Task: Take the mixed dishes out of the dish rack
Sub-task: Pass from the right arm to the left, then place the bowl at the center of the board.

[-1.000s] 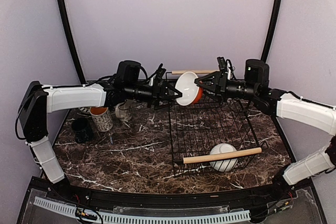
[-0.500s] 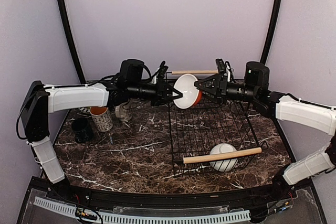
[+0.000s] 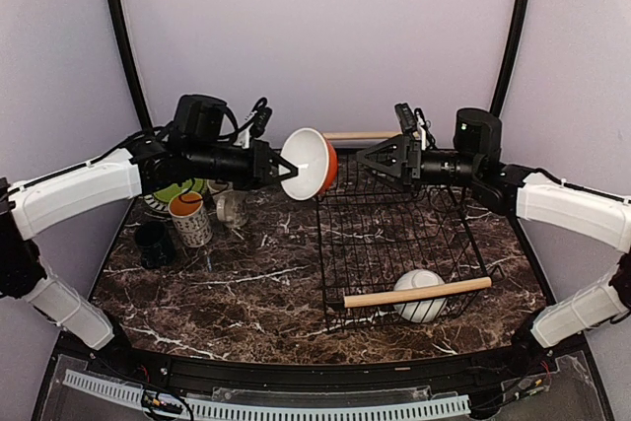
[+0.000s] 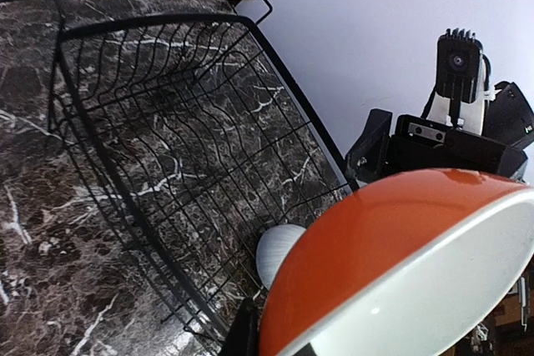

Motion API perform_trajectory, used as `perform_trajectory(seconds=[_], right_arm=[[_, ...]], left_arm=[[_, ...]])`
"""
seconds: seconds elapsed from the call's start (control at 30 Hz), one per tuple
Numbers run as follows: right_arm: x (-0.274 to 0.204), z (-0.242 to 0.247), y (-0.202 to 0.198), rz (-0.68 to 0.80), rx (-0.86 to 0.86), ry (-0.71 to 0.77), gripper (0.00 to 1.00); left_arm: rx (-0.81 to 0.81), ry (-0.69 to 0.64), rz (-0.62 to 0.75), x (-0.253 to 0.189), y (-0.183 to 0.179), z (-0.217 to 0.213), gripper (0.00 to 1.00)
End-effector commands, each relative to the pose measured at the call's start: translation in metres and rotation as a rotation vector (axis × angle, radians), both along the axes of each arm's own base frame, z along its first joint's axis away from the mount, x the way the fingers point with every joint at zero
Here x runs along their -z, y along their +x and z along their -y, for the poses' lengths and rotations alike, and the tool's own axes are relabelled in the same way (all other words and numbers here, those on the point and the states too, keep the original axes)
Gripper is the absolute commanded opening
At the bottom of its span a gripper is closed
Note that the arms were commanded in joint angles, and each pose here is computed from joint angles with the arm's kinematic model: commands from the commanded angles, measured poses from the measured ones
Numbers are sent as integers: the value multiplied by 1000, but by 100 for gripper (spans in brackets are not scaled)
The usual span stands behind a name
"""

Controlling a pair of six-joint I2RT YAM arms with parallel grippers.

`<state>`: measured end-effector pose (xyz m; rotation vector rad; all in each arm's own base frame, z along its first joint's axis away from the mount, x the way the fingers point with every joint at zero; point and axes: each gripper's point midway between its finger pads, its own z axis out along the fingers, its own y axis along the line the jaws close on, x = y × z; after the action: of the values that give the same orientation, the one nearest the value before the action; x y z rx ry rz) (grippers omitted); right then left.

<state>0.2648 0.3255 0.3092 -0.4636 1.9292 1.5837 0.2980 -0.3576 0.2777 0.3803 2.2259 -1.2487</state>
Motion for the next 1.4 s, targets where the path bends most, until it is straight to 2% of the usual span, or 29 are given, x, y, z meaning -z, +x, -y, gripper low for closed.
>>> perform_trajectory(seconds=[0.0,0.1,0.2,0.33,0.4,0.63,0.83,0.9,1.07,1.13,1.23,1.37], right_arm=[[-19,4,5,110,21,-40,99],[-13,11,16,123,75,-106,99],[-8,18,21,122,98,-130,99],[-4,21,28,117,106,-140,99],[6,23,32,103,118,-191,99],[57,49,40,20,224,-516,99],[108,65,19,-34,224,-841,99],[120,66,9,-38,197,-905,99],[145,73,-21,-112,94,-1015,95],[151,78,-32,-127,64,-1050,95],[152,85,-45,-165,39,-1080,95],[150,91,-60,-214,7,-1105,89]], left_arm=[[-109,154,15,14,-16,-64,1],[-201,282,-56,47,-31,-107,1],[-264,448,-184,92,-59,-147,1],[-350,575,-272,136,-85,-187,1],[-396,623,-314,152,-89,-201,1],[-501,718,-364,191,-78,-224,1],[-479,773,-413,217,-82,-227,1],[-471,791,-419,222,-83,-228,2],[-498,799,-416,224,-83,-233,16],[-517,789,-399,220,-83,-236,26],[-545,772,-373,212,-84,-241,35],[-591,723,-307,194,-83,-248,48]])
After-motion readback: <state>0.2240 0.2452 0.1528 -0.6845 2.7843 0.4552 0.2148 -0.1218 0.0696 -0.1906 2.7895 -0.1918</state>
